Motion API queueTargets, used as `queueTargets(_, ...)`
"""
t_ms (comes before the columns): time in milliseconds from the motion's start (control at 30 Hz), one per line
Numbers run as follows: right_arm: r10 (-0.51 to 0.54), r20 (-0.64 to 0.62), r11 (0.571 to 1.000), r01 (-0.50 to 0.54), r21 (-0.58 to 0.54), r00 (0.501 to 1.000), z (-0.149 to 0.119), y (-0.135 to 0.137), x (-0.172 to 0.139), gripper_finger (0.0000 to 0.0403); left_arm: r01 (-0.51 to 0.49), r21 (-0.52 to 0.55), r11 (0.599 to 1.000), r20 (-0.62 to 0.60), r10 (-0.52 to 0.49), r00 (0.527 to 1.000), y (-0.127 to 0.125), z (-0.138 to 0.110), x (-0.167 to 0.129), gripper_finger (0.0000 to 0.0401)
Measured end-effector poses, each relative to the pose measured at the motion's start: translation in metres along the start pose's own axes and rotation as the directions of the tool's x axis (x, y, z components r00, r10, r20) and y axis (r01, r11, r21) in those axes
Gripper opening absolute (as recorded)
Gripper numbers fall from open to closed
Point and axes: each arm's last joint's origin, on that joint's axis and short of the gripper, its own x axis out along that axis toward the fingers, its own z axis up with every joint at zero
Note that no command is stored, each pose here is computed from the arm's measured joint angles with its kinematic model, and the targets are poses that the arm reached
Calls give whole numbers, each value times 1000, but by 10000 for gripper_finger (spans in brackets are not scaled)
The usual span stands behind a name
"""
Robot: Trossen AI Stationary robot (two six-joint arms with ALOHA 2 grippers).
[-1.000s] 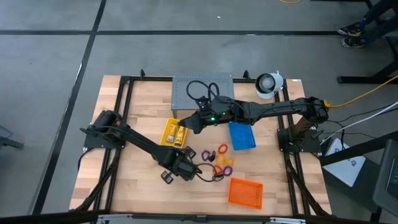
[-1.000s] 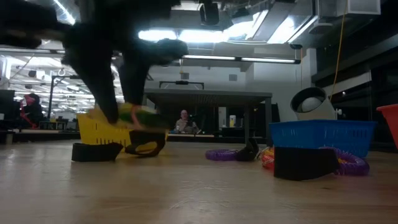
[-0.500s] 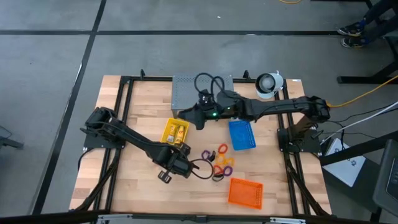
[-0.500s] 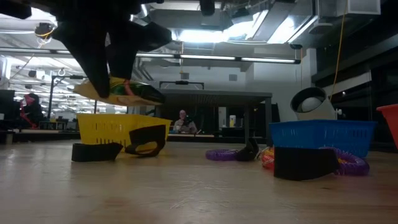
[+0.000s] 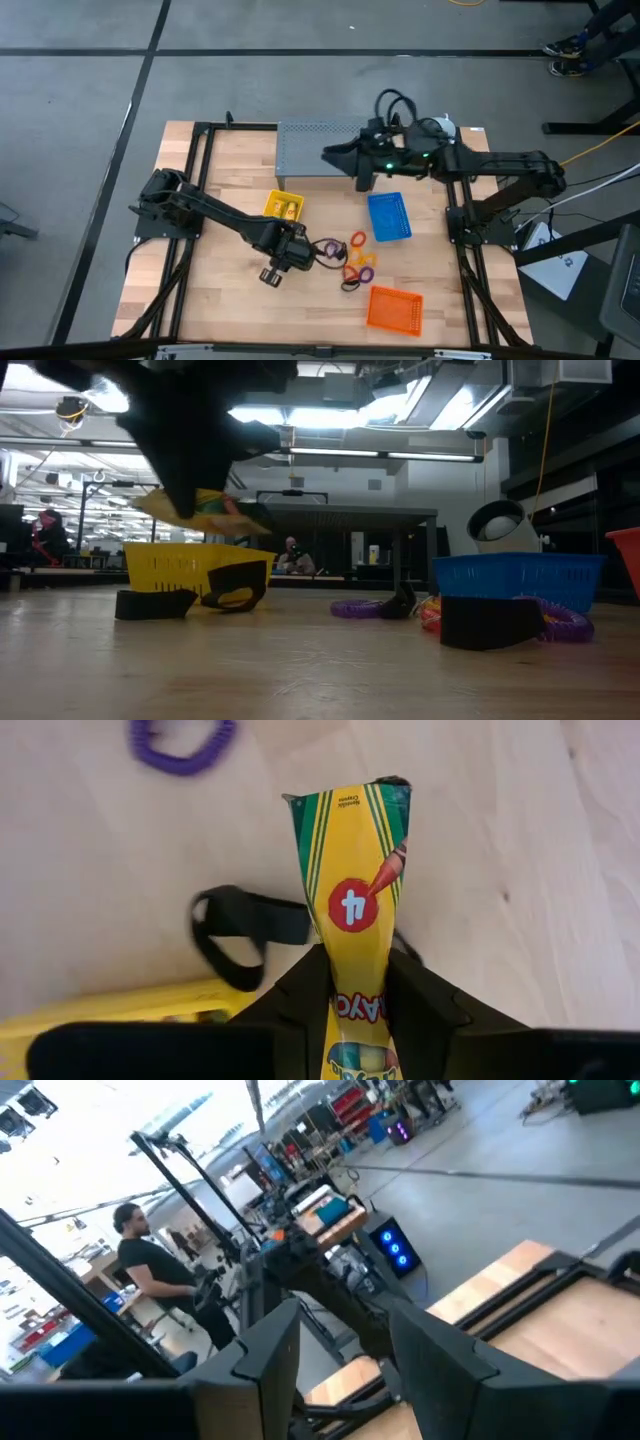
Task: Pick & Place Office Desk Supplies
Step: Put the yellow box of crayons into the yellow bin
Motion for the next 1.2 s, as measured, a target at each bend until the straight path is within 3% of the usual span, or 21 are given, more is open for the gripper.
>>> queueTargets(267, -18, 25, 999, 18, -35, 1000, 11, 3, -17, 160, -27, -235, 972, 87, 49, 995, 43, -9, -29, 86)
queueTargets(433, -17, 15, 999, 18, -40, 1000, 10, 2, -17, 160, -47, -469, 882, 141, 127, 982, 74, -24, -55, 86)
queueTargets(600, -19, -2, 999, 19, -43, 1000, 9, 2, -17, 160, -63, -707, 704, 144, 231, 962, 103, -40, -73, 86)
queueTargets(733, 13, -31, 999, -14, -43, 999, 9, 1, -17, 160, -76, -866, 494, 85, 295, 952, 117, -50, -70, 86)
queueTargets(867, 18, -73, 999, -22, -45, 997, 7, -1, -17, 160, -67, -957, 283, 23, 302, 953, 118, -62, -49, 86)
queueTargets(967, 47, -102, 998, -51, -43, 994, 7, -2, -16, 160, -32, -981, 193, 24, 284, 959, 107, -65, -31, 86)
queueTargets(1200, 130, -163, 990, -138, -37, 978, 9, -5, -16, 160, -52, -998, 40, -38, 295, 955, 84, -71, -9, 86)
